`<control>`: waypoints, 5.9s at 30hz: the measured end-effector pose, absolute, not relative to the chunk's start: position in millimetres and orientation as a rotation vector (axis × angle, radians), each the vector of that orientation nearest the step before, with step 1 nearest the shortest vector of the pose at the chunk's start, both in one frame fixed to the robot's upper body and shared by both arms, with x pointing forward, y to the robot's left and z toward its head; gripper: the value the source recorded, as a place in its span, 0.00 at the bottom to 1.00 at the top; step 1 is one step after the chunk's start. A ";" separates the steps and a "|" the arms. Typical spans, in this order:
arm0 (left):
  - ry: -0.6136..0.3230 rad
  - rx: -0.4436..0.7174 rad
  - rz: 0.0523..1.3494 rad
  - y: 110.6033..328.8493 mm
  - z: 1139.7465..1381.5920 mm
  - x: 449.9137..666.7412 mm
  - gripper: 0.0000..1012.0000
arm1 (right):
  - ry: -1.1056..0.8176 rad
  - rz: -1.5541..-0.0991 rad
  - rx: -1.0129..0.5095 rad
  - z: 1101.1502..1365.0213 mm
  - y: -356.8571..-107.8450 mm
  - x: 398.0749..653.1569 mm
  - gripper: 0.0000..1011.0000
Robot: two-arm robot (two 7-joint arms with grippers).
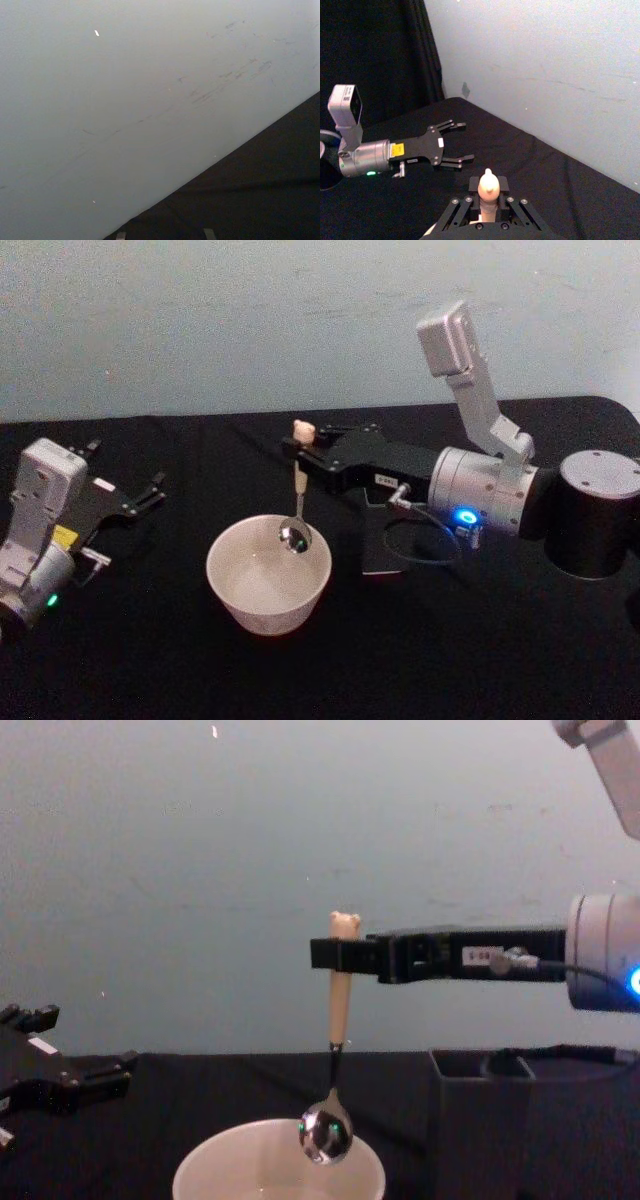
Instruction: Pick up the stirring spoon with one hand, stir inside the cup, then place it back in its original position.
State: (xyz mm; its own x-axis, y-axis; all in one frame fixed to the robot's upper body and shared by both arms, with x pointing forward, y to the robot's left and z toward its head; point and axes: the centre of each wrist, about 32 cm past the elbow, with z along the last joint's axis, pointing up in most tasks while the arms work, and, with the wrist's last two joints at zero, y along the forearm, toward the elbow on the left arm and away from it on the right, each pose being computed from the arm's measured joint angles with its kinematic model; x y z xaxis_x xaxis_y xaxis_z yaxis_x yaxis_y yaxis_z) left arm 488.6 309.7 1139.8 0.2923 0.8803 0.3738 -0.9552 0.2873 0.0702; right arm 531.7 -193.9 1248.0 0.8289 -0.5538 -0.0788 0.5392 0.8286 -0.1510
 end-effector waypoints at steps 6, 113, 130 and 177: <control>-0.285 0.304 1.248 309.6 1139.8 488.6 0.99 | 0.144 -0.604 -0.100 1254.7 -202.2 533.4 0.21; -0.285 0.304 1.248 309.7 1139.8 488.6 0.99 | 0.254 -0.780 -0.082 1227.8 -279.3 528.9 0.21; -0.285 0.305 1.248 309.7 1139.8 488.6 0.99 | 0.288 -0.797 -0.110 1217.4 -278.7 528.7 0.21; -0.285 0.304 1.248 309.7 1139.8 488.6 0.99 | 0.293 -0.802 -0.121 1216.5 -278.7 530.2 0.61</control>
State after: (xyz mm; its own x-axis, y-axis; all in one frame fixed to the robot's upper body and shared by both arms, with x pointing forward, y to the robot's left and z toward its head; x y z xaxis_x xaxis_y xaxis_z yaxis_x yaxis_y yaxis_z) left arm 488.6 309.7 1139.8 0.2923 0.8803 0.3737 -0.9553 0.2873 0.0703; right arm 530.2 -278.7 1216.5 0.6572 -0.7231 -0.2125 0.6897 0.6907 -0.2173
